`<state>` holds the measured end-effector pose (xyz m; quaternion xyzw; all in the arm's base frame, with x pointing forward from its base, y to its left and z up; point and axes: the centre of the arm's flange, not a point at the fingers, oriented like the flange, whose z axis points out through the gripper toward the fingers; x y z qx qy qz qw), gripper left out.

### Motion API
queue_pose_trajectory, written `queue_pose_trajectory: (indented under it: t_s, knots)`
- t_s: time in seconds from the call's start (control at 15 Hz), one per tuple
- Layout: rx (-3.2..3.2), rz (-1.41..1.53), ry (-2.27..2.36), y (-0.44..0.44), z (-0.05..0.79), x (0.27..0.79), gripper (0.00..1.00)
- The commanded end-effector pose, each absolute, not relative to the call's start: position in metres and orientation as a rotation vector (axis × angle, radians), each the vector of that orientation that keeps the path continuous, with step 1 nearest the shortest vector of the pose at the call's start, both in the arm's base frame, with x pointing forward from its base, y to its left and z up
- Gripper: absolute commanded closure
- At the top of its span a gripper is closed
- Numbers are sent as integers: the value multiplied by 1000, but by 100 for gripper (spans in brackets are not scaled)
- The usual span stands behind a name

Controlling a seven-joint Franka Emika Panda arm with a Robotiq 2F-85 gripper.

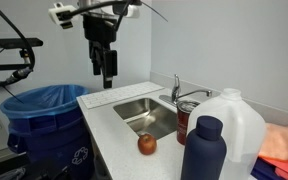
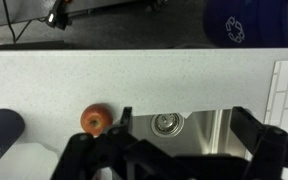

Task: Move the faucet to the center of the sink

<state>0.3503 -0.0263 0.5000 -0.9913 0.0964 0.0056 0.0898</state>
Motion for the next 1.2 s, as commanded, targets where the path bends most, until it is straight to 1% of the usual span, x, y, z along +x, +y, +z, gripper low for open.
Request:
queue_pose_trajectory:
  t_s: [0.0,0.2,0.47,0.6,0.73,1.13]
  knots:
    - [-2958,6,279,-22,493,358,0]
    - [-2967,16,275,-20,482,368,0]
    - [-2967,10,274,-20,484,369,0]
    - [-2979,-3,265,-21,492,380,0]
    - [-2998,-51,272,-28,504,399,0]
    - [-3070,-256,258,-59,538,482,0]
